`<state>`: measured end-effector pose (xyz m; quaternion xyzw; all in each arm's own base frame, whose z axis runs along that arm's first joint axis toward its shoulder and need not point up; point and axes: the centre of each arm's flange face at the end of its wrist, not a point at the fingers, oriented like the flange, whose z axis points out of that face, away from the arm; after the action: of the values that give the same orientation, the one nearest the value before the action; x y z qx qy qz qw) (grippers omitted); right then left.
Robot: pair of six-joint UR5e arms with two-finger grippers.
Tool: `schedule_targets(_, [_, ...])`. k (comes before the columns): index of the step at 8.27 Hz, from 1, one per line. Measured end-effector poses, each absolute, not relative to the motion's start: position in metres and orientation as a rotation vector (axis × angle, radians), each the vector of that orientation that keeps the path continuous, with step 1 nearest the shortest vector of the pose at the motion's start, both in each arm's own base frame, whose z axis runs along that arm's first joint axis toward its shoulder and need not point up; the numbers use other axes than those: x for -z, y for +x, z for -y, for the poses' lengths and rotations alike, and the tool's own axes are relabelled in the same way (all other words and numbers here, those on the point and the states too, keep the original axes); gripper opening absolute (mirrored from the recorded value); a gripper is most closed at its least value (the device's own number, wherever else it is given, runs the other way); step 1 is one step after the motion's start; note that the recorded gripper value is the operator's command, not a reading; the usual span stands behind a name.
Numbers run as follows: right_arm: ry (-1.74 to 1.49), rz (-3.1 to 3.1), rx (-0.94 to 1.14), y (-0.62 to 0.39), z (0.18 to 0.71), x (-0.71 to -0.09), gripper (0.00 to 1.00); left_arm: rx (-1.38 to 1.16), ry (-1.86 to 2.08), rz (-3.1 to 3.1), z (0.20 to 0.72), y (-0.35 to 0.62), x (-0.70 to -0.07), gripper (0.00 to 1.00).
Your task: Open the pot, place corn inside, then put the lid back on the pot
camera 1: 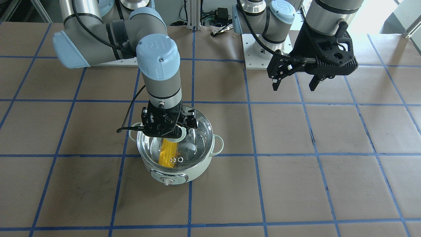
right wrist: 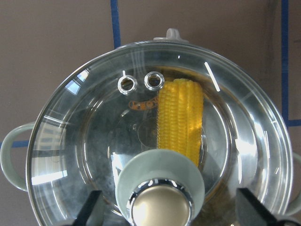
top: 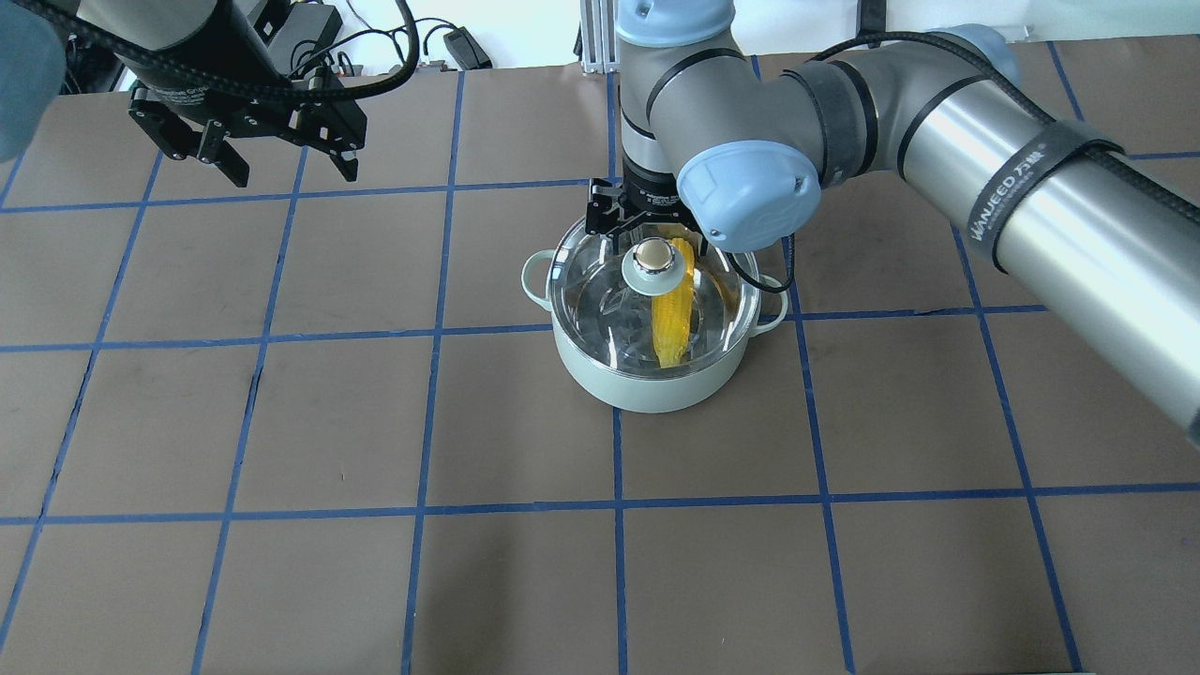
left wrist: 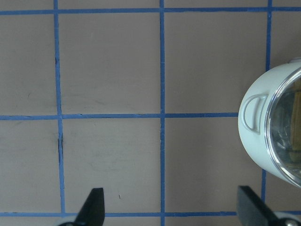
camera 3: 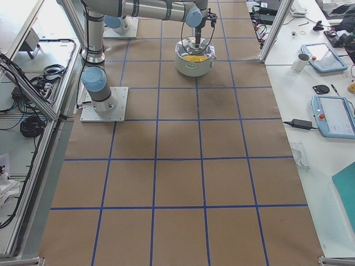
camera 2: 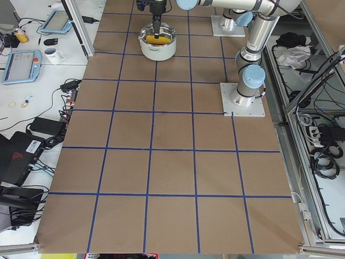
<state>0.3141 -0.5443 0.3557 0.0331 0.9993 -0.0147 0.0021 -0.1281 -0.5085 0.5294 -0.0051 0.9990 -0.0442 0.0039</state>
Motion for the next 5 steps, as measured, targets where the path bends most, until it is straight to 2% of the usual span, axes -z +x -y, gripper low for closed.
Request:
schedule_targets(3, [0.062, -3.112, 0.169, 0.290, 0.517, -0.430, 1.00, 0.135, -0.002, -3.130, 0.508, -0.128, -0.528, 1.00])
schedule_targets(5, [0.101, -3.121, 0.149, 0.254, 0.492, -0.474, 1.00, 0.130, 0.002, -3.131, 0.509, -0.128, -0.527, 1.00])
